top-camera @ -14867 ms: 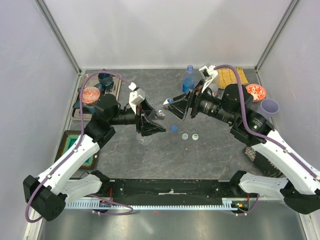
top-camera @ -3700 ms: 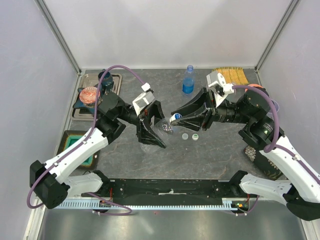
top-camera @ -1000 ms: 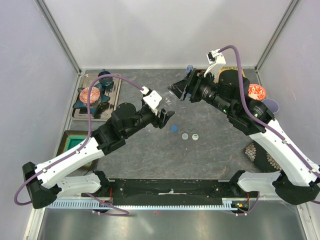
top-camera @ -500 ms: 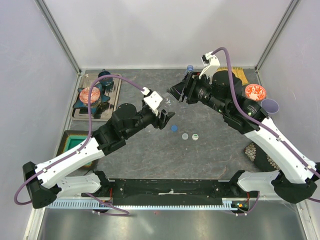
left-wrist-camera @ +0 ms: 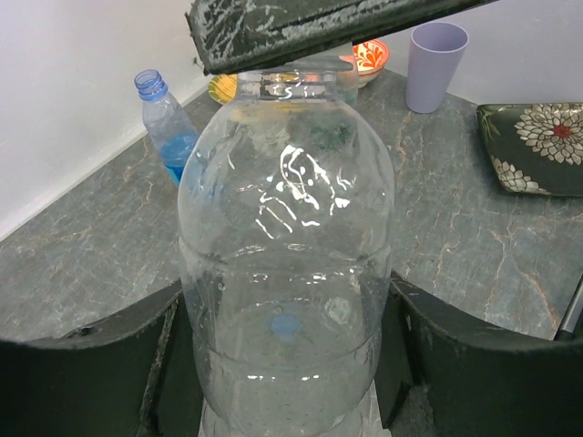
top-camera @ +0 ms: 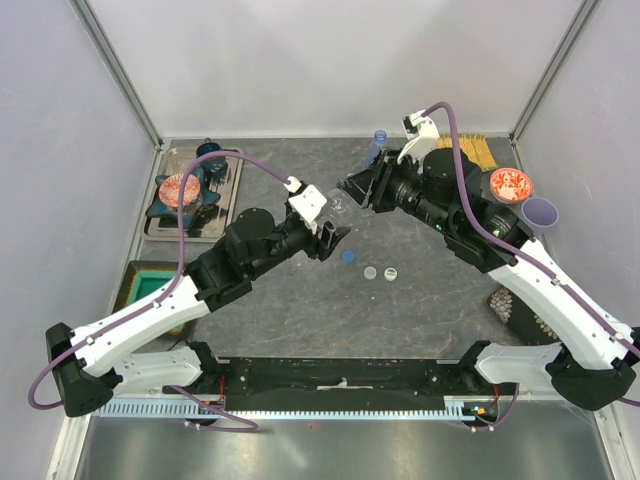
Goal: Unscrew the bottle caps
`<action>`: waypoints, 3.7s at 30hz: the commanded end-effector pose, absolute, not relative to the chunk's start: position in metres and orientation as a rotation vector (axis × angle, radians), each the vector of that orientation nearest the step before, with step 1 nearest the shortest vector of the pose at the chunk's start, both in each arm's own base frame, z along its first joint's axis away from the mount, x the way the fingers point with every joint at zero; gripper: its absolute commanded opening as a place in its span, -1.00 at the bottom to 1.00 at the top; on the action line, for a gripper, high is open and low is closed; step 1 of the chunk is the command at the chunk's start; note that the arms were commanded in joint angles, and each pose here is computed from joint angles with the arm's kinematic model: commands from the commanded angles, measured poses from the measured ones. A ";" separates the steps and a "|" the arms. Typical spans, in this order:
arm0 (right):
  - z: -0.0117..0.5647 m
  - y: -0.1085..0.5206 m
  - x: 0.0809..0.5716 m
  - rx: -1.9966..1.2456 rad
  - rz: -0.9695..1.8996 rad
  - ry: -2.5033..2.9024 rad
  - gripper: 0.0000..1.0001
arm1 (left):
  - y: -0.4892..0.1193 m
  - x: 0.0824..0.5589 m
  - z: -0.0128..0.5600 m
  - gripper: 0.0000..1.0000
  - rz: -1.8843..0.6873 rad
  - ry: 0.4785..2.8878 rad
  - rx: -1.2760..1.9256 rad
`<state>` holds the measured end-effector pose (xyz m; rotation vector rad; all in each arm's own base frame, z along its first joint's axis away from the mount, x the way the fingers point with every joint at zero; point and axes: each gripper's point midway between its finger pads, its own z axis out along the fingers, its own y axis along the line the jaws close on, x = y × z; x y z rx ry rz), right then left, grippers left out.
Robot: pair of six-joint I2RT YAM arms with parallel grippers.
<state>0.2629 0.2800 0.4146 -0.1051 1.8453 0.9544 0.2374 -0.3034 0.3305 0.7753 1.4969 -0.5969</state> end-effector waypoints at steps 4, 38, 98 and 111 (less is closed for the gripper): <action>0.432 0.270 0.263 -0.073 0.947 1.777 0.05 | -0.300 0.237 0.348 -0.16 -0.584 1.432 0.761; 0.434 0.273 0.259 -0.129 0.960 1.752 -0.96 | -0.302 0.235 0.347 -0.16 -0.596 1.428 0.779; 0.197 0.236 0.280 -0.182 0.503 2.084 -1.00 | -0.220 0.198 0.337 -0.14 -0.937 1.462 0.586; 0.062 0.279 0.274 -0.275 0.503 2.357 -1.00 | -0.204 0.180 0.318 -0.15 -0.929 1.470 0.557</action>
